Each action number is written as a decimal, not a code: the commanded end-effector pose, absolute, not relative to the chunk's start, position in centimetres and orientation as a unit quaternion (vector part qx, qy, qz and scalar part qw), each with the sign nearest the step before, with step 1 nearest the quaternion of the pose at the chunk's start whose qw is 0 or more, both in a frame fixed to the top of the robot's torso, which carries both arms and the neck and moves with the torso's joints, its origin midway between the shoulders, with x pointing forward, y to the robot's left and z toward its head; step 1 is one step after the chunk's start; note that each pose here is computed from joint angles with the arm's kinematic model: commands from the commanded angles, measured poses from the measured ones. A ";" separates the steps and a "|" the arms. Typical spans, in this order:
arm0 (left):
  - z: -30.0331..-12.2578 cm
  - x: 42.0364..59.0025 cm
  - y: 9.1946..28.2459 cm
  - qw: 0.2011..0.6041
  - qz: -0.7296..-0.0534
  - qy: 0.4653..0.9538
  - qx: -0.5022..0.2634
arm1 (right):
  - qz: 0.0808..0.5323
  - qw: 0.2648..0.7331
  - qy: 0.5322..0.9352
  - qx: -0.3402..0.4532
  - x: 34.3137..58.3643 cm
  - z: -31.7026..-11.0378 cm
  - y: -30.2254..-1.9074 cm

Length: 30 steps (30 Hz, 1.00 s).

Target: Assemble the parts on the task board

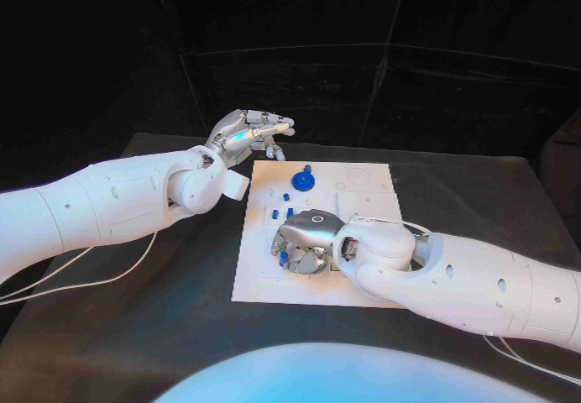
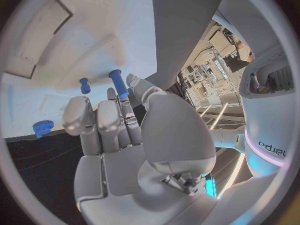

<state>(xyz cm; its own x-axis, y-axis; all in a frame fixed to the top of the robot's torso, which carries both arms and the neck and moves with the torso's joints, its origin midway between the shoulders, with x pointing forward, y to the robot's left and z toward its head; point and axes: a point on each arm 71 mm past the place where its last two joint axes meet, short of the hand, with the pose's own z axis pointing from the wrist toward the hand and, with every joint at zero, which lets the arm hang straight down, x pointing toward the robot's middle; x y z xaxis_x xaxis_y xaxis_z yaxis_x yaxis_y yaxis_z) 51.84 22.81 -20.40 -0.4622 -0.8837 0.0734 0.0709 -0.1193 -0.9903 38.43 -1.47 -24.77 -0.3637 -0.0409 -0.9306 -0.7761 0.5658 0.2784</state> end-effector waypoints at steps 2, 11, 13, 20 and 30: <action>-20.2 51.8 22.8 0.362 -0.656 0.551 -0.366 | 0.377 0.504 0.728 -0.270 38.6 -24.5 -1.6; -20.3 51.9 22.8 0.362 -0.656 0.552 -0.367 | 0.401 0.534 0.701 -0.250 38.6 -23.7 -2.3; -20.3 51.9 22.8 0.362 -0.656 0.552 -0.367 | 0.411 0.542 0.692 -0.242 38.5 -23.5 -2.6; -20.3 51.9 23.0 0.364 -0.655 0.552 -0.367 | 0.451 0.567 0.672 -0.155 38.6 -21.5 -6.3; -20.3 51.9 23.3 0.366 -0.653 0.551 -0.369 | 0.378 0.552 0.743 0.027 40.5 -20.0 -15.9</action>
